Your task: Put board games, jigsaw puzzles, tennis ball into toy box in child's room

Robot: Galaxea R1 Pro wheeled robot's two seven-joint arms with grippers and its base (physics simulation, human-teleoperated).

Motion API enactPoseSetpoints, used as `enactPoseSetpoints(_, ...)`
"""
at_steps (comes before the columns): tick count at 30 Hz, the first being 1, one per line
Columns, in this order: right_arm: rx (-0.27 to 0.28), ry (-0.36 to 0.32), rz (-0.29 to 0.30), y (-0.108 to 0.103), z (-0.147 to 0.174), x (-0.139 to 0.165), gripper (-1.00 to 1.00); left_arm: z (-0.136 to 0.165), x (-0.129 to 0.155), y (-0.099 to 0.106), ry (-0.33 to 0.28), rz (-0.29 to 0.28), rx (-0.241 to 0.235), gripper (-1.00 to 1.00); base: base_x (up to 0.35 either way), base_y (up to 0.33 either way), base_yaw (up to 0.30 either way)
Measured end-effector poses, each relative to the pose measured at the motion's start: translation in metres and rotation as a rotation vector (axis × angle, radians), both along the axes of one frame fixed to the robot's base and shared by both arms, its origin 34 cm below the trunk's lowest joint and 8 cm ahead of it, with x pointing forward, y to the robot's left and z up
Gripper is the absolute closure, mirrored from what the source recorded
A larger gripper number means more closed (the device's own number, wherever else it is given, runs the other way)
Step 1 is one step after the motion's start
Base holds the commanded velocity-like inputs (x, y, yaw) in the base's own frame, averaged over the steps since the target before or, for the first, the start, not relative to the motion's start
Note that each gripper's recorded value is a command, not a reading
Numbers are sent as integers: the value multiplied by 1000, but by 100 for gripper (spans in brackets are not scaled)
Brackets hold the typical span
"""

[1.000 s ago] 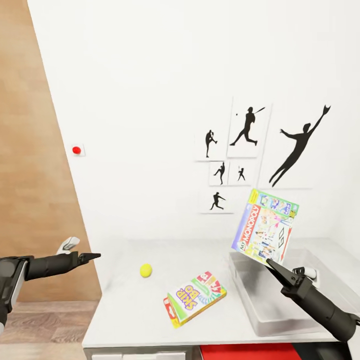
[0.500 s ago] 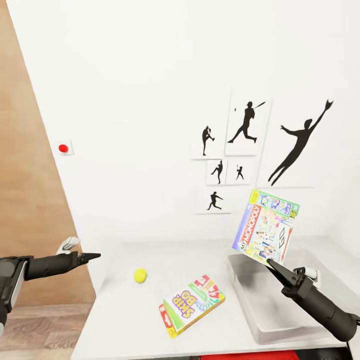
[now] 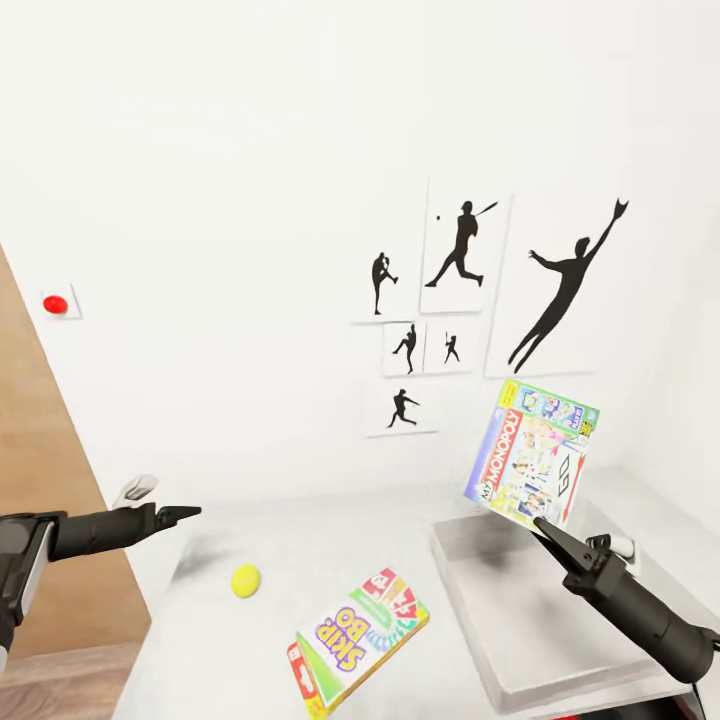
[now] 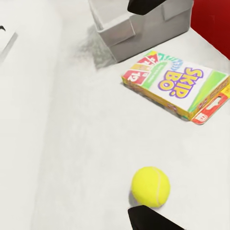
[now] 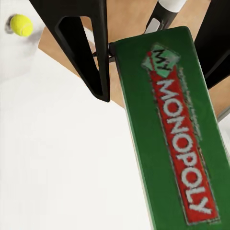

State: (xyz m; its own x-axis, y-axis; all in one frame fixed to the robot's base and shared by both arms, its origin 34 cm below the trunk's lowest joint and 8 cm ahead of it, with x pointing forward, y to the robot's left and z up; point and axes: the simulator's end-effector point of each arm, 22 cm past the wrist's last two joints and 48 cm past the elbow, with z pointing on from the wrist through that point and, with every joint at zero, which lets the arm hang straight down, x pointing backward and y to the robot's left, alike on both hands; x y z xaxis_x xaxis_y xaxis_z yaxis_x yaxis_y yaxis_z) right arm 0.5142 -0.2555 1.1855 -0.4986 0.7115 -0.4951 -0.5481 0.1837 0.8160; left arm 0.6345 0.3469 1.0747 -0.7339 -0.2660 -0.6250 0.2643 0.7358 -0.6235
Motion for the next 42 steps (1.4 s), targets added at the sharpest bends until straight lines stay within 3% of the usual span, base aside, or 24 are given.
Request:
enactPoseSetpoints(24, -13, 12, -10, 0, -4, 2, 100, 0, 0, -1, 0, -2, -1, -100, 51, 9, -1)
enactPoseSetpoints(31, -59, 97, -47, -4, -25, 13, 100, 1, 0, 0, -2, -1, -2, -100, 0, 0, 0)
enactPoseSetpoints(34, -97, 166, -59, -15, -40, 21, 100, 1, 0, 0, -3, -1, -3, -100, 0, 0, 0)
enactPoseSetpoints(38, -168, 183, -76, -37, -39, 36, 100, 1, 0, 0, -4, 0, -5, -100, 0, 0, 0)
enactPoseSetpoints(42, -226, 273, -103, -74, -66, 49, 100, 2, 0, 1, -5, 1, -6, -100, 0, 0, 0)
